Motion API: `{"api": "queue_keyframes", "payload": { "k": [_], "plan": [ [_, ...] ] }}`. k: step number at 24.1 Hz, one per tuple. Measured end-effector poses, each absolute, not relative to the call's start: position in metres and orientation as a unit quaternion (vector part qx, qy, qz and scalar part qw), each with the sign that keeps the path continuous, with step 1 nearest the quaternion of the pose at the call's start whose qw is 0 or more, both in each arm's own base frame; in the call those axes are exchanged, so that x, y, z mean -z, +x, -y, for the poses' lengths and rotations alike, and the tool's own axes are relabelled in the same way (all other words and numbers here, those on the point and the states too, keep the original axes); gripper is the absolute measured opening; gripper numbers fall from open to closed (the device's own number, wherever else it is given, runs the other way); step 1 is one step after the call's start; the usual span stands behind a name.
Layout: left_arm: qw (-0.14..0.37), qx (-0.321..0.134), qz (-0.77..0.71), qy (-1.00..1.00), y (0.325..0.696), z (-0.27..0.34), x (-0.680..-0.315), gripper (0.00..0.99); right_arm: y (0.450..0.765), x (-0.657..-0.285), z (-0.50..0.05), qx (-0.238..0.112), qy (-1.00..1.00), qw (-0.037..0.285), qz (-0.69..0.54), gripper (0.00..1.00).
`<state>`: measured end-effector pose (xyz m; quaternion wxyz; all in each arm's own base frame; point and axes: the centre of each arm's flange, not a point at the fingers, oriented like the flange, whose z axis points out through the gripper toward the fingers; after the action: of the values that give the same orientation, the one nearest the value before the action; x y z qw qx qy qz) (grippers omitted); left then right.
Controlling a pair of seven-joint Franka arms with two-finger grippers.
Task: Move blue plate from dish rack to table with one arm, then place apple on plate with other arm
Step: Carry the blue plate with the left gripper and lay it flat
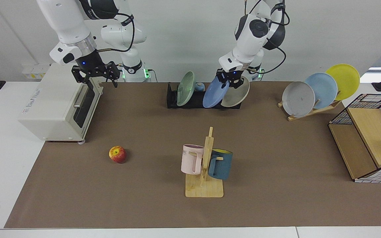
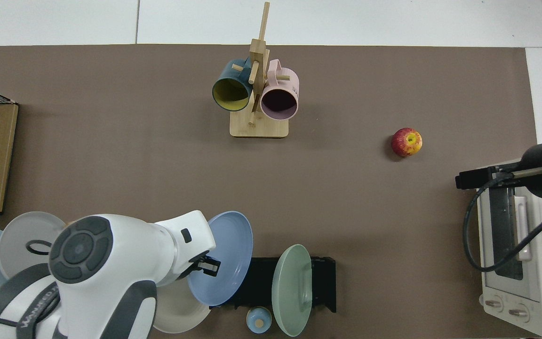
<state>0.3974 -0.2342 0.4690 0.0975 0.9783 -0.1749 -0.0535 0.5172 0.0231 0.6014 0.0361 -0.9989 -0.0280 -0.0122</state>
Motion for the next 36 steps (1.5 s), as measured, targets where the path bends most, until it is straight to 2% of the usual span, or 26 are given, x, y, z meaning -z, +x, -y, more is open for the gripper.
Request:
{"api": "queue_keyframes", "payload": {
  "k": [5, 9, 13, 16, 22, 25, 30, 36],
  "plan": [
    [0.117, 0.031, 0.137, 0.983, 0.425, 0.203, -0.476, 0.106, 0.517, -0.601, -0.023, 0.012, -0.999, 0.036, 0.028, 1.0],
    [0.184, 0.036, 0.081, 0.979, 0.455, 0.178, -0.468, 0.106, 0.517, -0.601, -0.023, 0.012, -0.999, 0.036, 0.028, 1.0],
    [0.26, 0.046, 0.026, 0.964, 0.487, 0.161, -0.448, 0.106, 0.517, -0.601, -0.023, 0.012, -0.999, 0.036, 0.028, 1.0],
    [0.314, 0.036, 0.01, 0.949, 0.511, 0.147, -0.426, 0.106, 0.517, -0.601, -0.023, 0.012, -0.999, 0.036, 0.028, 1.0],
    [0.382, 0.015, 0.017, 0.924, 0.534, 0.124, -0.377, 0.106, 0.517, -0.601, -0.023, 0.012, -0.999, 0.036, 0.028, 1.0],
    [0.393, 0.002, 0.014, 0.919, 0.539, 0.123, -0.356, 0.106, 0.517, -0.601, -0.023, 0.012, -0.999, 0.036, 0.028, 1.0],
    [0.377, -0.008, 0.038, 0.926, 0.532, 0.158, -0.322, 0.106, 0.517, -0.601, -0.023, 0.012, -0.999, 0.036, 0.028, 1.0],
    [0.364, -0.017, 0.052, 0.93, 0.525, 0.187, -0.314, 0.132, 0.517, -0.601, -0.023, 0.012, -0.999, 0.036, 0.028, 1.0]
  ]
}}
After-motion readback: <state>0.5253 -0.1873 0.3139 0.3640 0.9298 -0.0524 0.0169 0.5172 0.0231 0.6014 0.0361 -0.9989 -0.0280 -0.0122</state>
